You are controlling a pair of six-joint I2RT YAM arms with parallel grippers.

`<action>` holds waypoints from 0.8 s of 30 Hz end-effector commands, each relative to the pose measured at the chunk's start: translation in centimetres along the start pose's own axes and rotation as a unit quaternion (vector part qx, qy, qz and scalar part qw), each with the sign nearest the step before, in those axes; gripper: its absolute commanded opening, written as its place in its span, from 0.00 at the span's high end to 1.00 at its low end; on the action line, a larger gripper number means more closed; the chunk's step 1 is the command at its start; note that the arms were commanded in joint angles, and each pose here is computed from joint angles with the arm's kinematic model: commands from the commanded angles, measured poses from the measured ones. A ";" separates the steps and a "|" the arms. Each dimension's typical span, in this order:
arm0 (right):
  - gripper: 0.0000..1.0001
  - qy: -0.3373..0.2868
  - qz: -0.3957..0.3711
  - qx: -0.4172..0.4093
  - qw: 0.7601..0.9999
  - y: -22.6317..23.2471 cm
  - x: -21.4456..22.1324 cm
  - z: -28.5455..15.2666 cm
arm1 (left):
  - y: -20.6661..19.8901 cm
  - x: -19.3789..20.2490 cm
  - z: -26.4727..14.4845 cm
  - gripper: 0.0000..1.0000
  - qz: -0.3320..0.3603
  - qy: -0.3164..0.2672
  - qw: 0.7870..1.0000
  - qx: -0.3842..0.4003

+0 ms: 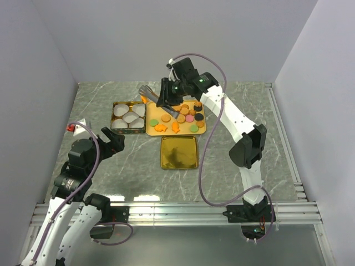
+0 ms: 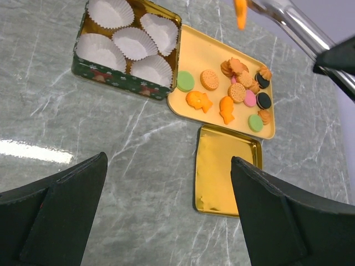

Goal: Pack the cookies

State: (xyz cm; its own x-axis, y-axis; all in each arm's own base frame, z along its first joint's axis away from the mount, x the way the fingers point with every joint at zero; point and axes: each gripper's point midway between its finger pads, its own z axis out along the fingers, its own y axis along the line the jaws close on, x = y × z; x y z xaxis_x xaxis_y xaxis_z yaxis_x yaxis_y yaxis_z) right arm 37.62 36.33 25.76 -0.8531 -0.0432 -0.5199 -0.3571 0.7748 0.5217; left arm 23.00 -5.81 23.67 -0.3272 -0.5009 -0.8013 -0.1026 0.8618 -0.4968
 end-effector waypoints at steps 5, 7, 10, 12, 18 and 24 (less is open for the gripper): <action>0.63 -0.044 -0.002 -0.111 0.993 4.0 -3.2 3.3 | -1.1 -1.6 -0.6 0.01 -0.002 -0.053 0.998 0.037; 0.63 -0.041 0.000 -0.124 0.991 4.1 -3.2 4.3 | -0.9 -2.2 -1.3 0.01 -0.008 -0.083 0.996 0.046; 0.64 -0.038 0.009 -0.141 0.989 4.3 -3.3 5.8 | -0.7 -3.1 -2.4 0.01 -0.017 -0.129 0.990 0.060; 0.64 -0.041 0.011 -0.162 0.986 5.1 -3.4 6.3 | -0.5 -3.5 -3.0 0.00 -0.020 -0.153 0.986 0.066; 0.64 -0.047 0.038 -0.207 0.976 5.8 -3.8 9.3 | 1.0 -4.5 -4.7 0.01 -0.025 -0.210 0.976 0.059; 0.64 -0.056 0.055 -0.234 0.969 6.8 -4.3 12.1 | 2.1 -4.4 -5.2 0.01 -0.038 -0.231 0.971 0.048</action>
State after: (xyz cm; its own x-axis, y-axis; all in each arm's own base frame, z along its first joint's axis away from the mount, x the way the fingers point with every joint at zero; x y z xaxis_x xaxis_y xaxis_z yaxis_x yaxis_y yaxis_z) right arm 43.14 46.89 20.06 -0.8890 0.0764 -0.4515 -0.3523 0.5157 0.7810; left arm 19.39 -2.49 27.34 0.0701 -0.5681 -0.8199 0.0127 0.8224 -0.5688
